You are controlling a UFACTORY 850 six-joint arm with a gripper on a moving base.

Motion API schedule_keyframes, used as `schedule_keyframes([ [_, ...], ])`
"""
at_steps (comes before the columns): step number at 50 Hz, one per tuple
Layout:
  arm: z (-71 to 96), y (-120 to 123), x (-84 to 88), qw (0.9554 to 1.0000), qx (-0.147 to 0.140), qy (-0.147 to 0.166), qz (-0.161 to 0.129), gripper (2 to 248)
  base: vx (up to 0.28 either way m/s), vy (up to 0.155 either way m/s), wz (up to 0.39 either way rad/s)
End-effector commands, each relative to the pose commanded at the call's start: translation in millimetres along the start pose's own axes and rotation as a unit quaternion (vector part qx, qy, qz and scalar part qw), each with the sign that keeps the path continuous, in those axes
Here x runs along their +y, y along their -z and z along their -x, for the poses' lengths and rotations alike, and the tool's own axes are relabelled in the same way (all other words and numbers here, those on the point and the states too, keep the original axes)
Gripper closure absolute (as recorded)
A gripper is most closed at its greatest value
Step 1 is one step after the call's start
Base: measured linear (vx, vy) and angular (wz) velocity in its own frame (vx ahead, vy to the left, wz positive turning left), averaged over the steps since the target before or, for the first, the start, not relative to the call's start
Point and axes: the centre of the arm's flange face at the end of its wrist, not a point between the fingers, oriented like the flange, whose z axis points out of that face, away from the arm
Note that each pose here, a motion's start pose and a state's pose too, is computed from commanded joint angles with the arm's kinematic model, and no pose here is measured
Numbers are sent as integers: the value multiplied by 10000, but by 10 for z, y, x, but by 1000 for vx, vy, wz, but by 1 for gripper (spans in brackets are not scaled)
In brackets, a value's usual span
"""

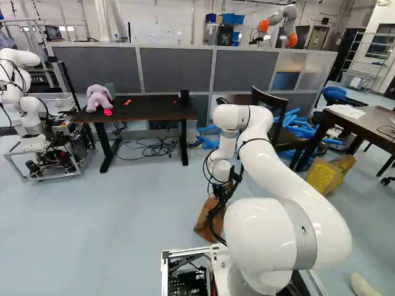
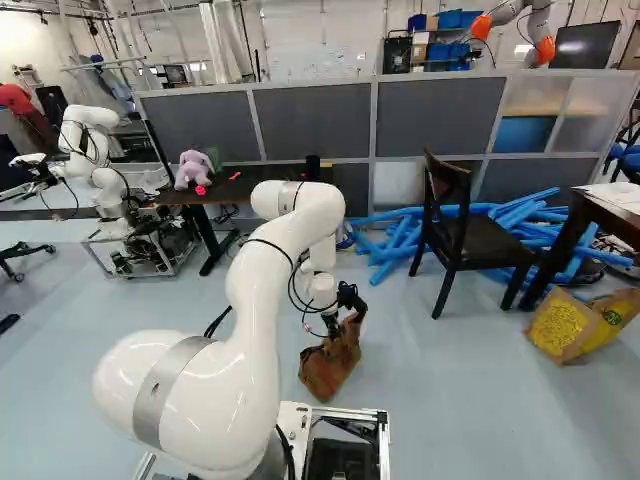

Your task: Pick up the bag on the ground and place it on the table

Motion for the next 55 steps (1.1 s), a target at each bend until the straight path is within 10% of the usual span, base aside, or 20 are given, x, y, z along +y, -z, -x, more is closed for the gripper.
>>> schedule_keyframes([
  [55,193,848,342,9999,-118,-28,107,229,0,0,0],
])
